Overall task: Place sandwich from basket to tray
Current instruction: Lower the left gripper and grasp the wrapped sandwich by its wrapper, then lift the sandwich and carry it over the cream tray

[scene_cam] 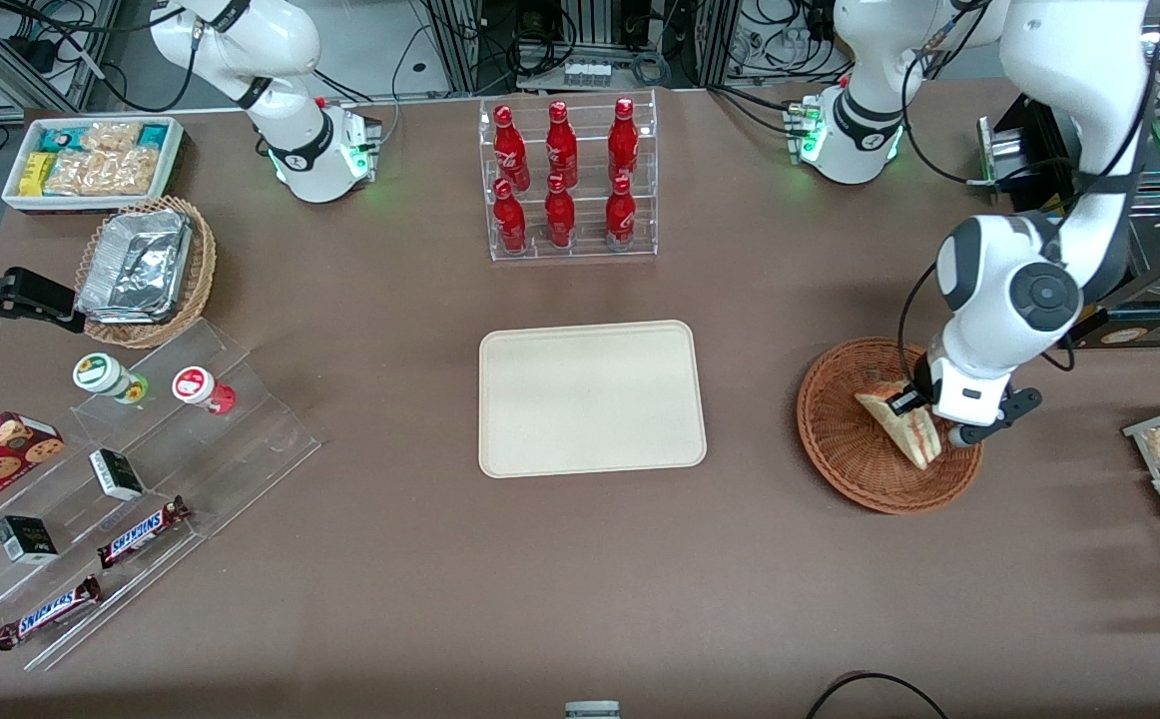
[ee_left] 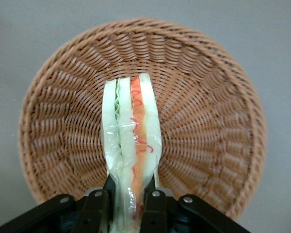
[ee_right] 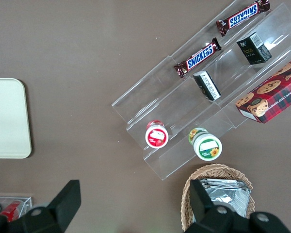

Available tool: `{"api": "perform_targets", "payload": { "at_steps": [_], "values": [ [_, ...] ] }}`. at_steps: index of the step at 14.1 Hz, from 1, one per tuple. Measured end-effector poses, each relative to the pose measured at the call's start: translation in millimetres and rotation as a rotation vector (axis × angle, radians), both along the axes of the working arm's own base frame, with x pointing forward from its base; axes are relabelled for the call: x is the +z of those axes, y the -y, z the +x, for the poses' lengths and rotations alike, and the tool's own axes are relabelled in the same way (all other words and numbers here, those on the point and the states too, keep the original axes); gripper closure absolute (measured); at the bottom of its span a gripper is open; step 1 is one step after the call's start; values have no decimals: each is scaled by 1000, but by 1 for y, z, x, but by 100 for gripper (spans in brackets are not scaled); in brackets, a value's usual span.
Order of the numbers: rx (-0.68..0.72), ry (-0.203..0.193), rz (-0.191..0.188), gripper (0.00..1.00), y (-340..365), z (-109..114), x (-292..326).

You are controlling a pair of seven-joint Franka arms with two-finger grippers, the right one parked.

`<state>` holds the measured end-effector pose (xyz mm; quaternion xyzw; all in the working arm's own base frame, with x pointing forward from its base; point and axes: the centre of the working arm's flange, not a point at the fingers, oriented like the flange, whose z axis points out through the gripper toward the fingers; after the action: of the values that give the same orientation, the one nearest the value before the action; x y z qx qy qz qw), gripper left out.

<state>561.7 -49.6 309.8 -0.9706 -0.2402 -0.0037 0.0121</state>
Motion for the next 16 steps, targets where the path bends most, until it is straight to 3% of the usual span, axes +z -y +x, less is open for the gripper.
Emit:
{"api": "perform_targets", "payload": {
  "at_steps": [2, 8, 12, 16],
  "values": [
    [-37, -13, 2, 84, 23, 10, 49],
    [-216, -20, 4, 85, 141, 21, 173],
    [-337, -46, 8, 85, 250, 7, 167],
    [-320, -61, 5, 85, 350, -18, 121]
  ]
}}
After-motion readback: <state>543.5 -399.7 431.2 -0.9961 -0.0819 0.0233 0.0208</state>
